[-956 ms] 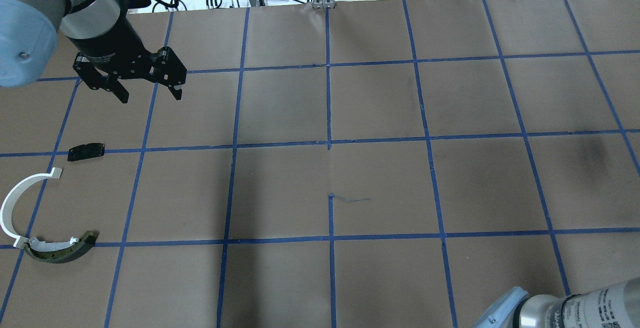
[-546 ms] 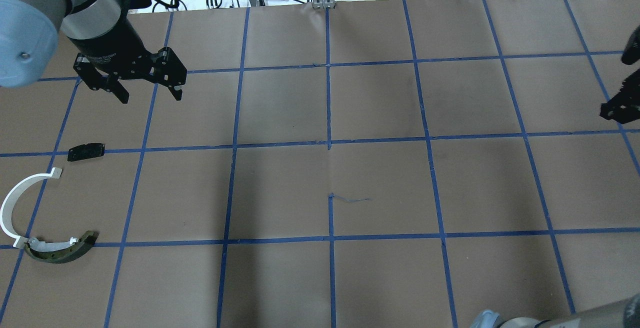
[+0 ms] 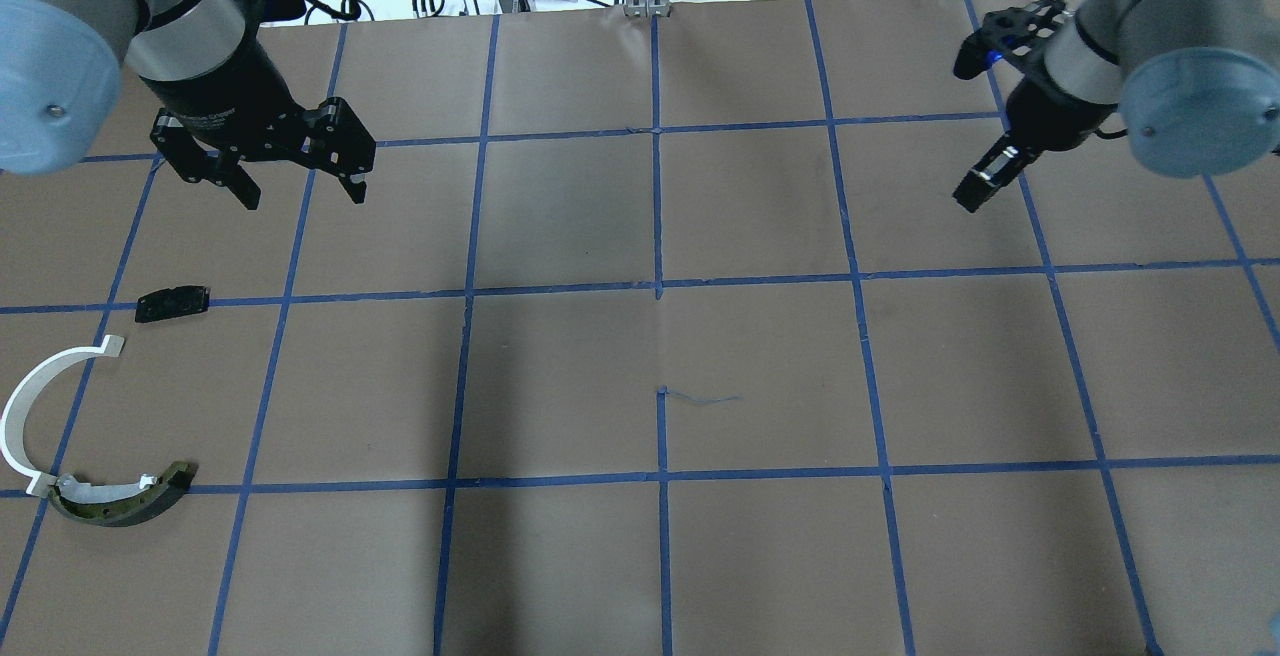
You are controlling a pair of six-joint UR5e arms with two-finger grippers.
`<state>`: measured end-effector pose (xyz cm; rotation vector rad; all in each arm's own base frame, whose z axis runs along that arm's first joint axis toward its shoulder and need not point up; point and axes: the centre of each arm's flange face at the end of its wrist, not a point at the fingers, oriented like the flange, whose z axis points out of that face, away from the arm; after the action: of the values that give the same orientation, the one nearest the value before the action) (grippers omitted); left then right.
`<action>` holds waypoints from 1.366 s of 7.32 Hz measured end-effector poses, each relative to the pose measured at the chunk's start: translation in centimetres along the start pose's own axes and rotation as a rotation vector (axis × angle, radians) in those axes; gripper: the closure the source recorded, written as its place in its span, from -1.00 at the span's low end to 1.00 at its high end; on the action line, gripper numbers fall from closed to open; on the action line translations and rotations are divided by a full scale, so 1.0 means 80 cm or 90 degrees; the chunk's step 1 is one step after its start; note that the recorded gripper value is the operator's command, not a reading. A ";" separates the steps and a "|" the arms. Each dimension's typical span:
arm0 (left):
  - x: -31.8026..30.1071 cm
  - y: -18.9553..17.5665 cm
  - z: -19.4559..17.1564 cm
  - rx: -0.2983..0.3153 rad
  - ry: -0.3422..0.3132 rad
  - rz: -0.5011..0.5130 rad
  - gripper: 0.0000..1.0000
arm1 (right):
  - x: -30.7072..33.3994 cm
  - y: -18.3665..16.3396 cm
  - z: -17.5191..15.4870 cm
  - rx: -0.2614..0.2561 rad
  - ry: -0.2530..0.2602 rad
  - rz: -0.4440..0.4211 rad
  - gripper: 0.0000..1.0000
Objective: Place bearing gear from tray to pile
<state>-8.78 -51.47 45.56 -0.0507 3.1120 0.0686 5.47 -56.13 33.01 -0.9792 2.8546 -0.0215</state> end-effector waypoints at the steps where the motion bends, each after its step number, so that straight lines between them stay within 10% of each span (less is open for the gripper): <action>1: -0.001 0.000 0.000 0.001 0.000 -0.001 -1.00 | -0.053 -0.030 0.015 -0.004 0.003 0.029 0.45; 6: -0.007 -0.003 -0.001 0.004 0.001 -0.005 -1.00 | -0.247 -0.129 0.156 0.063 0.031 0.187 0.36; 7: -0.008 -0.006 0.004 -0.002 0.001 -0.002 -1.00 | -0.273 -0.143 0.186 0.077 0.029 0.217 0.13; 9: -0.010 -0.012 0.013 -0.010 0.001 0.008 -1.00 | -0.294 -0.155 0.211 0.095 0.029 0.239 -0.99; 10: -0.010 -0.014 0.018 -0.015 0.002 0.006 -1.00 | -0.292 -0.157 0.210 0.099 0.041 0.233 -1.00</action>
<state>-7.90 -52.52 44.11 -0.0379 3.1153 0.1045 33.43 -51.34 19.65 -0.4270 2.9880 -0.2392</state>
